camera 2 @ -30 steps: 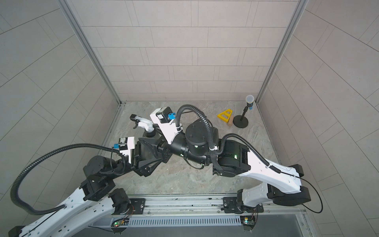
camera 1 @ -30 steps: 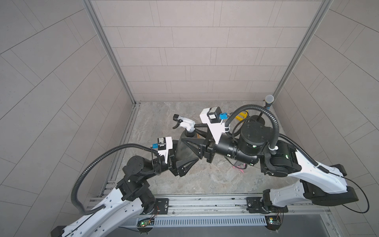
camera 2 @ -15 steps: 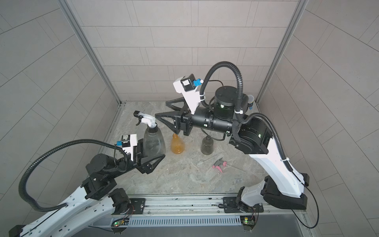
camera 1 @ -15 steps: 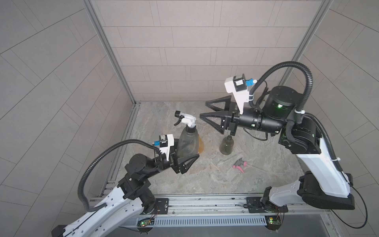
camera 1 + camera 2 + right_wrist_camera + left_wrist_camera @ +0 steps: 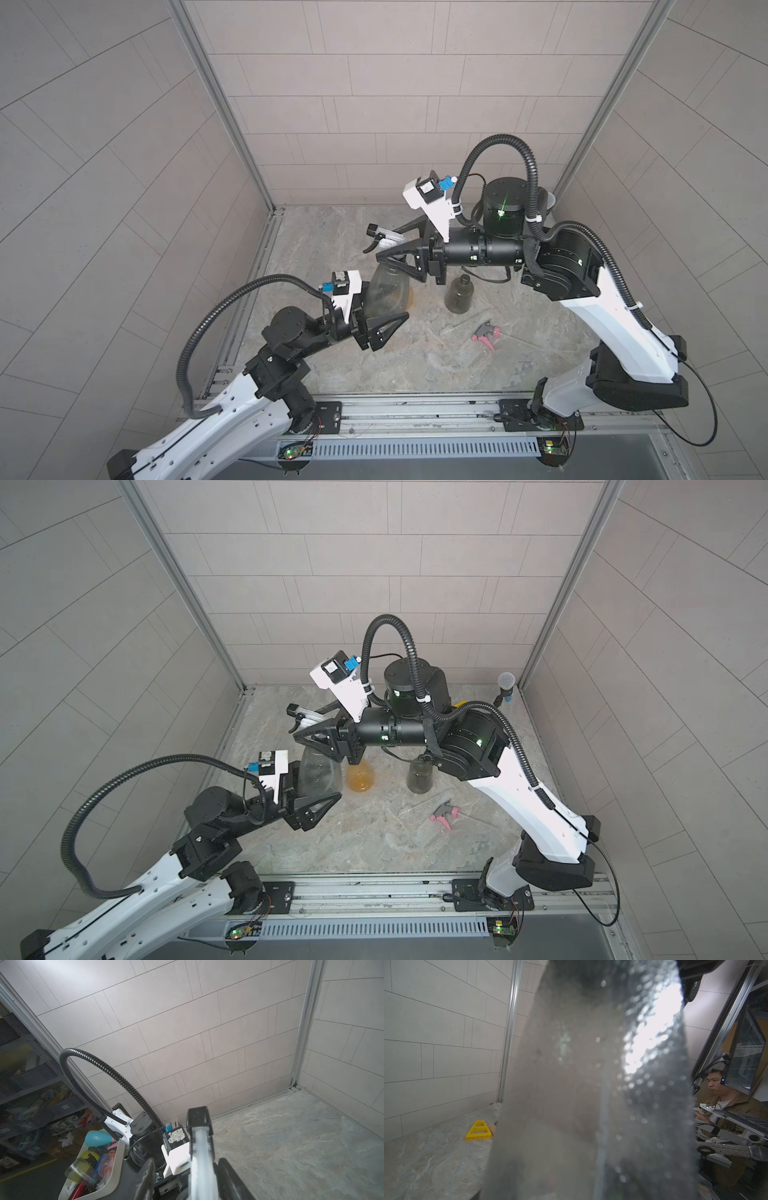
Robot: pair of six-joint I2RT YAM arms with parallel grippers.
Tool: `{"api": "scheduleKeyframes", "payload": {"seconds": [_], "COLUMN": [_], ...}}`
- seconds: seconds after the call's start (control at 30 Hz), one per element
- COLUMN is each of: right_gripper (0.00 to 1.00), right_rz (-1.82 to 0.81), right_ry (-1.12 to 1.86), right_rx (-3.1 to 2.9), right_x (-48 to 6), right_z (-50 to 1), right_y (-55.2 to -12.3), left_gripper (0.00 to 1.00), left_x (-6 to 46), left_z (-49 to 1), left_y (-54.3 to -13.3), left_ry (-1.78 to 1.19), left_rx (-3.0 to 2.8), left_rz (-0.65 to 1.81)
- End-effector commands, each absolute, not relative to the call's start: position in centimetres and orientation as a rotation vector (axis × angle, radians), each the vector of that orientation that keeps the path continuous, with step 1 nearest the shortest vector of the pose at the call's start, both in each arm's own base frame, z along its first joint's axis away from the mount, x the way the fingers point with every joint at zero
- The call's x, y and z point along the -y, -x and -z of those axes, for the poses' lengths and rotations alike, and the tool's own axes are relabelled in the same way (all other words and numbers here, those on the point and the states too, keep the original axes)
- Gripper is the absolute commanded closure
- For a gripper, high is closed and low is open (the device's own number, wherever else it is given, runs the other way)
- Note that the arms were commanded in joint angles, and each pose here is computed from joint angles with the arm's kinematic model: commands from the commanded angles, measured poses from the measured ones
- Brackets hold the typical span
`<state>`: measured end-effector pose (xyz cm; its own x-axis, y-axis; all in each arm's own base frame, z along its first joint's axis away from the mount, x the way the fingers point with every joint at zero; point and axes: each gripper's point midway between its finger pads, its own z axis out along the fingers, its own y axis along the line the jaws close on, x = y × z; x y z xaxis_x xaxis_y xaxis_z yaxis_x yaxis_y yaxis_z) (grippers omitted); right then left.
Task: Attach spray nozzles to spray bottles
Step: Screw the spray nozzle on the spray bottle, then place the spray bottle at the center of the board.
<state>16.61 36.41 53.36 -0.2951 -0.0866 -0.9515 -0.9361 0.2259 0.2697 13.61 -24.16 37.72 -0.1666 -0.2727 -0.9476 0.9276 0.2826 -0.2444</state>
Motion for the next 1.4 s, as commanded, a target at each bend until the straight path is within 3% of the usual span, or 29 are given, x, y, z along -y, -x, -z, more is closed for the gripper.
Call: {"api": "scheduleKeyframes", "payload": {"seconds": [0.0, 0.13, 0.23, 0.3, 0.4, 0.63, 1.03, 1.37], "right_gripper": [0.61, 0.70, 0.77, 0.82, 0.87, 0.93, 0.96, 0.95], "right_rz": [-1.180, -1.160, -1.148, -1.145, -1.127, -0.945, -0.800, -0.860], "right_ry": [0.992, 0.977, 0.962, 0.954, 0.935, 0.816, 0.681, 0.740], "right_rx": [-1.601, -1.611, -1.607, -1.603, -1.603, -1.622, -1.639, -1.587], "right_x": [-36.3, -36.3, -36.2, -36.2, -36.2, -34.3, -33.4, -42.2], "right_z": [-53.3, -53.0, -53.0, -53.1, -53.1, -52.7, -50.3, -44.2], "right_y": [-16.4, -16.8, -17.1, -17.2, -17.6, -20.6, -25.9, -29.1], "left_gripper": [1.00, 0.97, 0.73, 0.49, 0.26, 0.02, 0.00, 0.00], "left_x": [23.6, 23.5, 23.1, 22.8, 22.3, 20.7, 15.7, 6.3], "left_z": [-39.5, -39.8, -40.2, -40.5, -40.7, -40.7, -40.9, -45.9], "left_y": [-13.3, -13.4, -13.6, -13.6, -13.6, -13.3, -12.2, -9.9], "left_ry": [-0.671, -0.656, -0.623, -0.603, -0.579, -0.532, -0.434, -0.208], "left_rx": [-1.253, -1.261, -1.264, -1.263, -1.264, -1.268, -1.270, -1.162], "left_rz": [1.226, 1.228, 1.228, 1.228, 1.221, 1.194, 1.031, 0.799]}}
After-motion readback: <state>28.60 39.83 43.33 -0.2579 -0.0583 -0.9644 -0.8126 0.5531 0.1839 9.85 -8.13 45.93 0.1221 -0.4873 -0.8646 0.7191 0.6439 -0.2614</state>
